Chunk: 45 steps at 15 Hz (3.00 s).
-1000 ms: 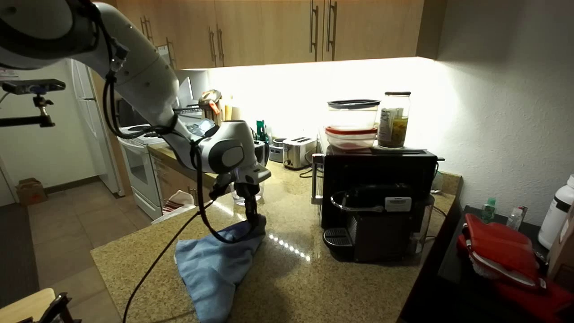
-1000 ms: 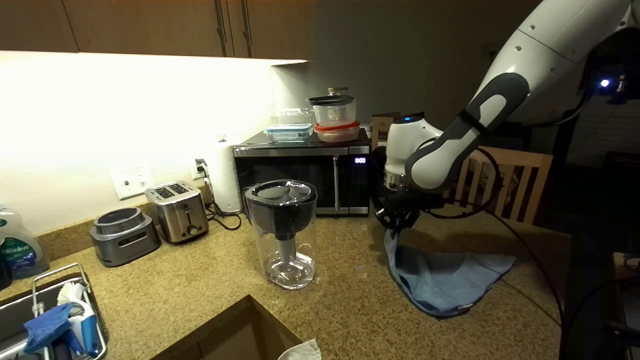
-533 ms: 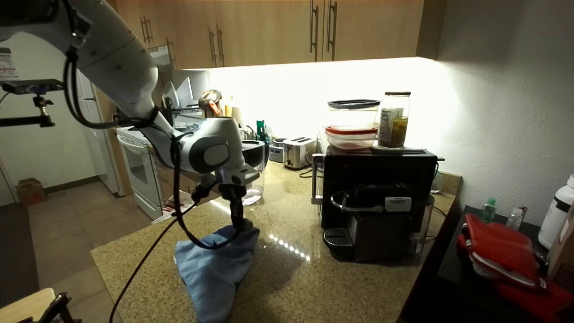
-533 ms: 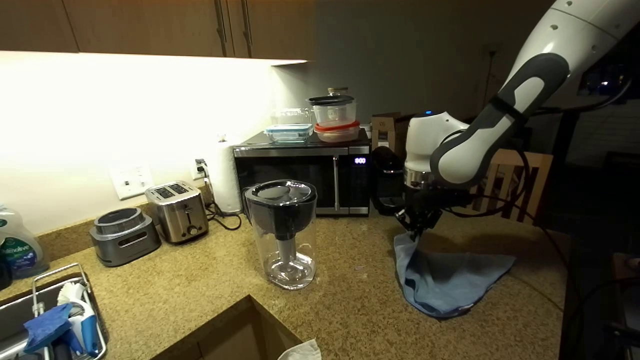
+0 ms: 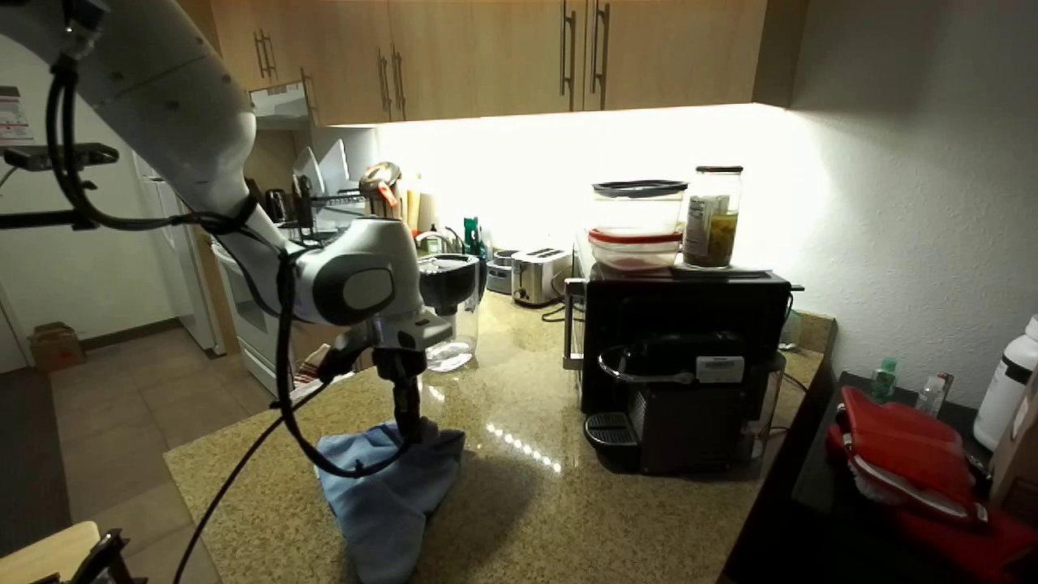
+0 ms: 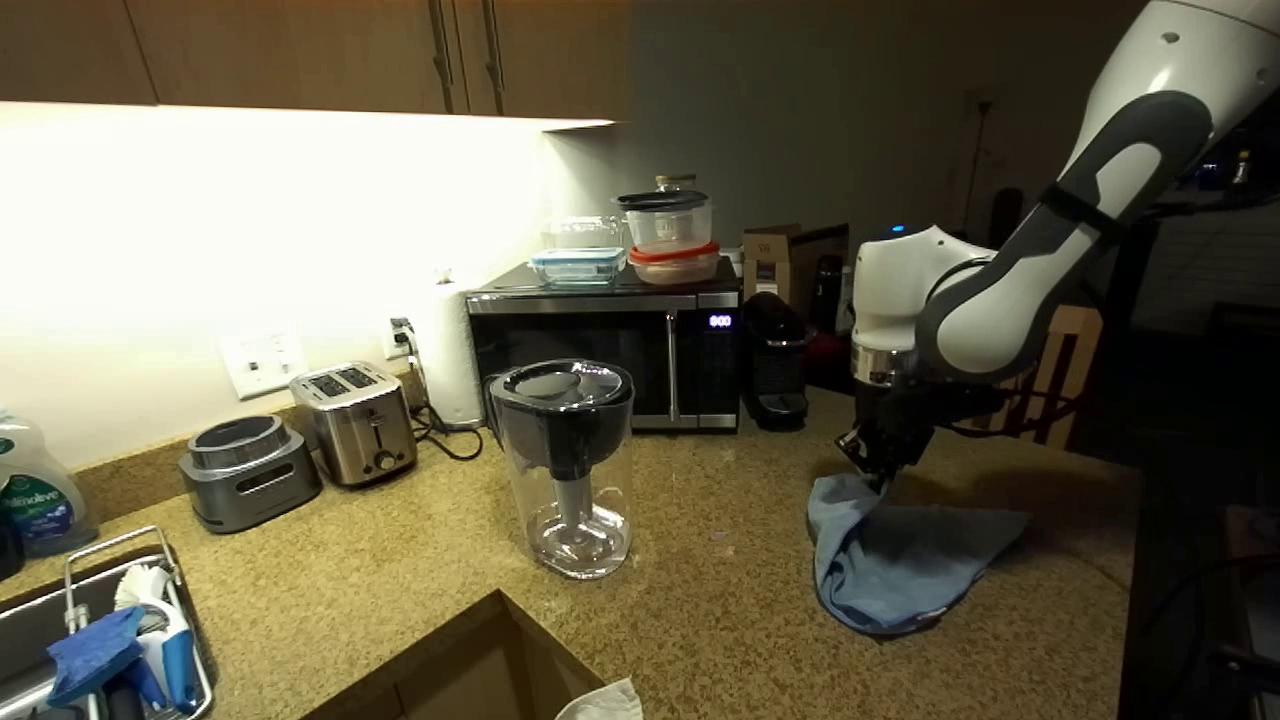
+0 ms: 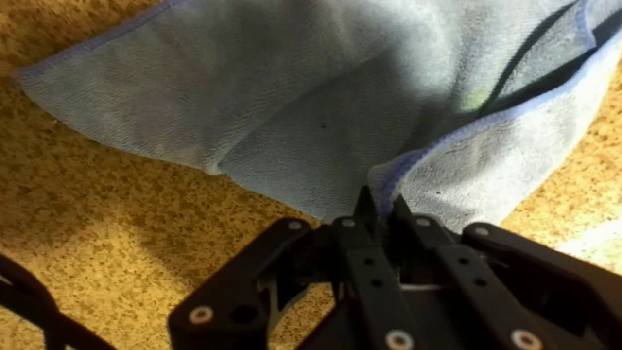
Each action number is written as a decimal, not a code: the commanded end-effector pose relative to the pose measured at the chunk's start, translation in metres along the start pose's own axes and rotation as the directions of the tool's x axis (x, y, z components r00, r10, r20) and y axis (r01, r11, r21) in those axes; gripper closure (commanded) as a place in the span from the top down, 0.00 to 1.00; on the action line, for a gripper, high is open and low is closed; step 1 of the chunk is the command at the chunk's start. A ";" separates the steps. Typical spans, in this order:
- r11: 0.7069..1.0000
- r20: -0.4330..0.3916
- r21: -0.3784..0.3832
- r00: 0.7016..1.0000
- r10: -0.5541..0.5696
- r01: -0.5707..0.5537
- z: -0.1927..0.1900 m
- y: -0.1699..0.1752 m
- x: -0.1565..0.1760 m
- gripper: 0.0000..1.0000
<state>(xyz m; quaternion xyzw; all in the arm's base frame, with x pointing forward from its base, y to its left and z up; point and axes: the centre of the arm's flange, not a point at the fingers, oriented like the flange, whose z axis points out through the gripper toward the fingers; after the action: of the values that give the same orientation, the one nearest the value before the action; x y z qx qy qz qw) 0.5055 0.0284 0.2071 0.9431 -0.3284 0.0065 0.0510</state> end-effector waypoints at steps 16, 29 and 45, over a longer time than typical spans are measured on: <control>0.996 0.010 -0.057 0.998 -0.061 0.062 -0.002 0.097 -0.031 0.02; 0.997 0.024 -0.076 0.999 -0.031 0.033 0.026 0.137 -0.028 0.02; 0.995 0.001 -0.072 0.997 -0.073 0.073 0.032 0.127 -0.009 1.00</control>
<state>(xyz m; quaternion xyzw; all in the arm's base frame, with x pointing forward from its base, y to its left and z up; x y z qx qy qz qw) 0.4052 -0.0702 0.1893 0.9447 -0.3126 -0.0207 0.0970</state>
